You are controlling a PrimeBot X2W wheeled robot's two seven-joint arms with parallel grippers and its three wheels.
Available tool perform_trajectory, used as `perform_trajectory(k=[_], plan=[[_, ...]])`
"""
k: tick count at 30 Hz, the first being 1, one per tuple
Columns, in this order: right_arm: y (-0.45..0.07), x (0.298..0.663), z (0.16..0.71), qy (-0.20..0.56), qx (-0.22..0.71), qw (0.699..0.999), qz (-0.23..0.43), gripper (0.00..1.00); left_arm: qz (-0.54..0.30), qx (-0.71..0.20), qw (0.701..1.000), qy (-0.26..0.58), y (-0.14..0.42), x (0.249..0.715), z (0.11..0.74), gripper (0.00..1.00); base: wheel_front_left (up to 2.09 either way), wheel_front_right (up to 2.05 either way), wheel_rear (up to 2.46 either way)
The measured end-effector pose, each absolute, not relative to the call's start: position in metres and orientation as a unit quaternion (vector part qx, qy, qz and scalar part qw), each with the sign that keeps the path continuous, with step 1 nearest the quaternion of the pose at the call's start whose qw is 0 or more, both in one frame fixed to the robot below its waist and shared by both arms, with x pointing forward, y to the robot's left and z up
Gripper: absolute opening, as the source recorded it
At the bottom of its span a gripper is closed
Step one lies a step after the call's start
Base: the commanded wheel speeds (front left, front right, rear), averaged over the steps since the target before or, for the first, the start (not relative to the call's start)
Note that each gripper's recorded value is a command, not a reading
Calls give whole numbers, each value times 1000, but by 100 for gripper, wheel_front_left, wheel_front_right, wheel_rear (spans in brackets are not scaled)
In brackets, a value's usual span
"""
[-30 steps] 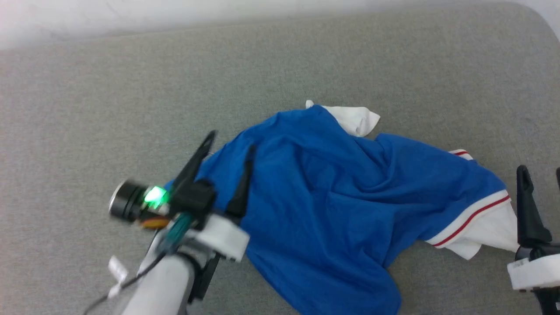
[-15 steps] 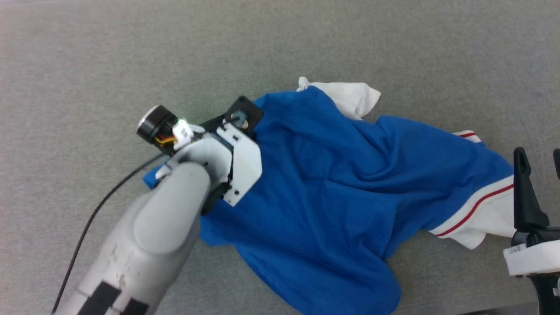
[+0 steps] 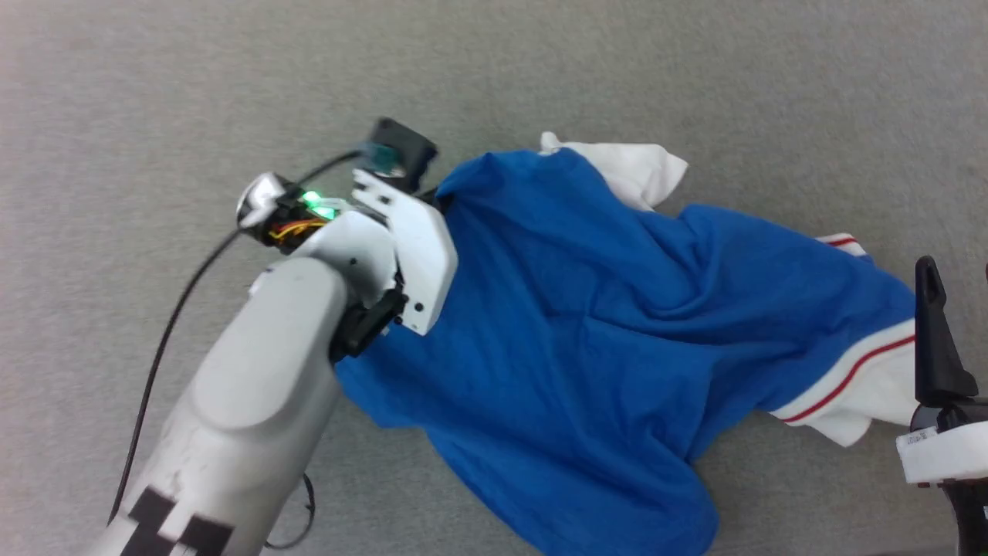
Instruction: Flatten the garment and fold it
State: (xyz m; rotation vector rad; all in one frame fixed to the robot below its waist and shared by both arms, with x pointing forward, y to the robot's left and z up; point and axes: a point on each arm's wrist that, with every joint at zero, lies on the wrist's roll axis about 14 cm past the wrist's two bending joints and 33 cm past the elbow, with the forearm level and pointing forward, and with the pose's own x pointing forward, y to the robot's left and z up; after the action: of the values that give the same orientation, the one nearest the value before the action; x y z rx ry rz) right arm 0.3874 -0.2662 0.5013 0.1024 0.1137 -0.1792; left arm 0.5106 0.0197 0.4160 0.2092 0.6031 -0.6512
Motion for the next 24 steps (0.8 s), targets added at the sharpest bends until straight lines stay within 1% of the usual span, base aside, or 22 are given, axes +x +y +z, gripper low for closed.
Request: perform_trajectory(k=[3,6,8,10,13,16,18,20,21,22,23,24], plan=[[-260,390,503,55,55,994,-79,100,-294,47,919,257,35,510,443,0,0,0,0],[-250,391,503,57,61,994,-64,100,-241,29,940,238,76,501,459,0,0,0,0],[-242,394,503,56,65,995,-52,100,-193,7,952,236,110,486,463,0,0,0,0],[-236,396,505,54,68,995,-42,100,-143,-6,957,253,142,460,455,0,0,0,0],[-229,396,504,57,71,995,-31,100,-81,-53,943,317,171,396,426,0,0,0,0],[-225,397,505,56,73,995,-24,100,-44,-123,919,372,170,330,402,0,0,0,0],[-221,399,504,60,74,995,-18,100,-32,-162,906,389,160,302,395,0,0,0,0],[-215,401,504,60,75,995,-10,100,-27,-198,903,381,149,292,396,2,0,0,0],[-212,402,504,62,75,995,-5,100,-27,-207,907,367,146,293,400,35,0,0,0],[-210,403,503,63,74,995,-1,100,-27,-211,913,348,145,298,405,89,0,0,0],[-207,404,504,63,75,995,2,100,-26,-213,921,325,146,305,412,100,0,0,0],[-205,404,505,63,75,995,6,100,-32,-211,931,298,147,315,423,100,0,0,0]])
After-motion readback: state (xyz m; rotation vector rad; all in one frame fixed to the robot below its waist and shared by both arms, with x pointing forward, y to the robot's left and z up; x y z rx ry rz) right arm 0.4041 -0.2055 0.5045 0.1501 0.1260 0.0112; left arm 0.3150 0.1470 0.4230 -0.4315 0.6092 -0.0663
